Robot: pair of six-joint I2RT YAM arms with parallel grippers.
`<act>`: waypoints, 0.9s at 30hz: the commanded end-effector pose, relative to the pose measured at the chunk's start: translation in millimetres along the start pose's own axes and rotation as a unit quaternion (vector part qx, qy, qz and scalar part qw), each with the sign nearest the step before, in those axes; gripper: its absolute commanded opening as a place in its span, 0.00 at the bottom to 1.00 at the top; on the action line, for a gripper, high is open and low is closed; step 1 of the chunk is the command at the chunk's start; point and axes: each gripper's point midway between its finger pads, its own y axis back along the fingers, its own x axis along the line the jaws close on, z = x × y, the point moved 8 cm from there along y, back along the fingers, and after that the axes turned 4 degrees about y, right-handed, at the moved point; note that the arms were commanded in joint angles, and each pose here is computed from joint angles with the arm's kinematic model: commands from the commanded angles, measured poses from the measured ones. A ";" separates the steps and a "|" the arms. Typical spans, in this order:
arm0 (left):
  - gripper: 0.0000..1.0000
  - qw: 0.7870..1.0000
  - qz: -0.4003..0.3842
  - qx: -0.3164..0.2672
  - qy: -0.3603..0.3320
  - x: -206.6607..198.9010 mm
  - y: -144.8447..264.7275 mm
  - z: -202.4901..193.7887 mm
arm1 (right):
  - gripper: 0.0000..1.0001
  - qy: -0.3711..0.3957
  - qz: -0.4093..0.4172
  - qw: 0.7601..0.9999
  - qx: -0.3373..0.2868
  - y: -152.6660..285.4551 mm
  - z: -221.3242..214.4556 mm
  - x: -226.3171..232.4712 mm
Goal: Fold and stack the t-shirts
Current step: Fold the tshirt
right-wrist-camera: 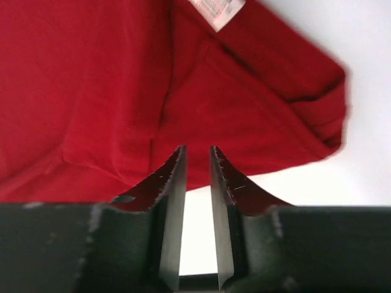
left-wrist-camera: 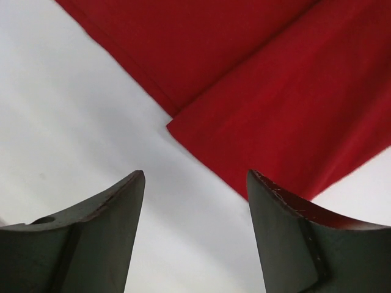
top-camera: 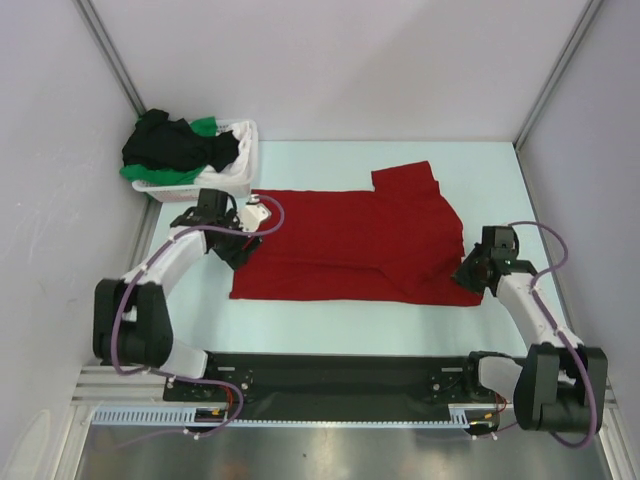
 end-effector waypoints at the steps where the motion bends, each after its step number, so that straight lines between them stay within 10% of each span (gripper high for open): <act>1: 0.72 0.999 0.009 0.001 0.044 7.1 -24.2 5.4 | 0.23 0.002 0.018 1.000 0.017 -12.6 -2.0 12.7; 27: 0.75 0.999 0.030 0.016 0.036 12.7 -29.8 7.7 | 0.17 0.099 0.044 0.992 0.057 -103.2 38.3 97.5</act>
